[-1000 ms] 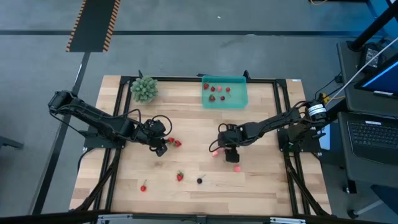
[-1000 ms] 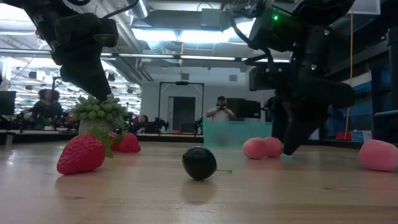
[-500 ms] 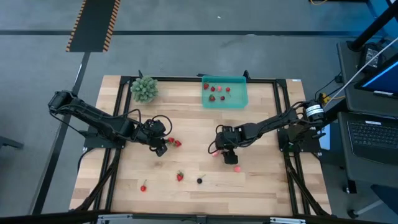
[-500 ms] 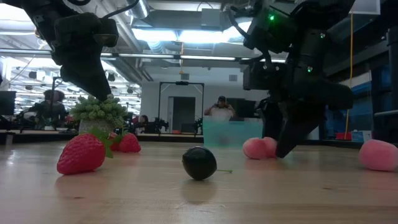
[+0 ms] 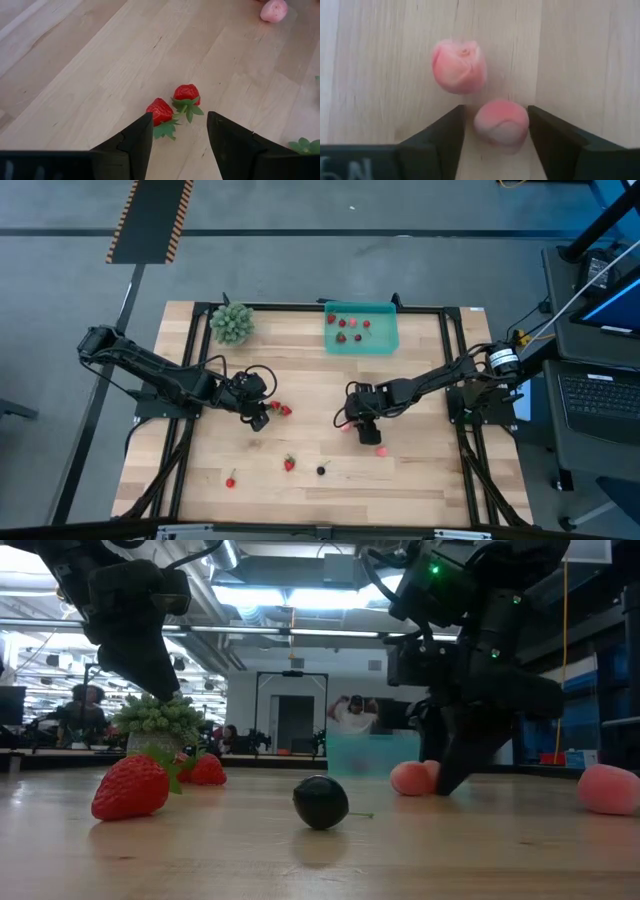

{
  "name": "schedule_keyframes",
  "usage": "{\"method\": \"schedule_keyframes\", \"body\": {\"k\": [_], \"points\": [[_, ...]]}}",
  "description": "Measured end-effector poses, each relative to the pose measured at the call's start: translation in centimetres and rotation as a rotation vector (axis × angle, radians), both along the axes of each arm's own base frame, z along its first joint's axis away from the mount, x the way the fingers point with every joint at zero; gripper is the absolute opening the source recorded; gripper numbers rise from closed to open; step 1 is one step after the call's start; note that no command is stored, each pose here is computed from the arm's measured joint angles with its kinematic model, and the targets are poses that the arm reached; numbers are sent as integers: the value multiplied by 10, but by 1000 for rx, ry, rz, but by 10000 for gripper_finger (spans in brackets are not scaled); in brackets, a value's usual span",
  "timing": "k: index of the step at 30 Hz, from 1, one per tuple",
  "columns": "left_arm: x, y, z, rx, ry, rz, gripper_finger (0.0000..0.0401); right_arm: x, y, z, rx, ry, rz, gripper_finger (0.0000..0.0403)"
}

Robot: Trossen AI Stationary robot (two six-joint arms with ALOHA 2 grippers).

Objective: Pick and placing Produce into tupperware
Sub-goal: Put the peach into the blue bin

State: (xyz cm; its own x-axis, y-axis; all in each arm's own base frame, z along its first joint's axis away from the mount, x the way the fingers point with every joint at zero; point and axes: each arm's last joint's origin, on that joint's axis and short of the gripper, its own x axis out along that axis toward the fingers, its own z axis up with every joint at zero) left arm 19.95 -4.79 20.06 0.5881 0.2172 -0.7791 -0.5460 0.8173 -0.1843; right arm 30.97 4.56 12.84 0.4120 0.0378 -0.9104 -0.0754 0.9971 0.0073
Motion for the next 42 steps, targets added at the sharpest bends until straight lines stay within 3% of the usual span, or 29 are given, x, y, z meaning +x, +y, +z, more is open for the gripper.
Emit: {"method": "schedule_keyframes", "body": {"k": [9,15,21,27,36,42], "points": [[0,0,0,4,2,-6,179,1,-1,0,-10,-15,-13,117],[0,0,0,4,2,-6,179,7,-19,25,-39,-58,-58,105],[0,0,0,7,6,-8,179,5,-67,83,-205,-122,-136,105],[0,0,0,30,10,-38,179,-2,-132,122,-274,-202,-283,104],[1,4,0,51,6,-14,179,-16,-208,116,-165,-186,-421,104],[1,4,0,55,8,-20,179,-21,-233,103,-138,-98,-493,105]]}}
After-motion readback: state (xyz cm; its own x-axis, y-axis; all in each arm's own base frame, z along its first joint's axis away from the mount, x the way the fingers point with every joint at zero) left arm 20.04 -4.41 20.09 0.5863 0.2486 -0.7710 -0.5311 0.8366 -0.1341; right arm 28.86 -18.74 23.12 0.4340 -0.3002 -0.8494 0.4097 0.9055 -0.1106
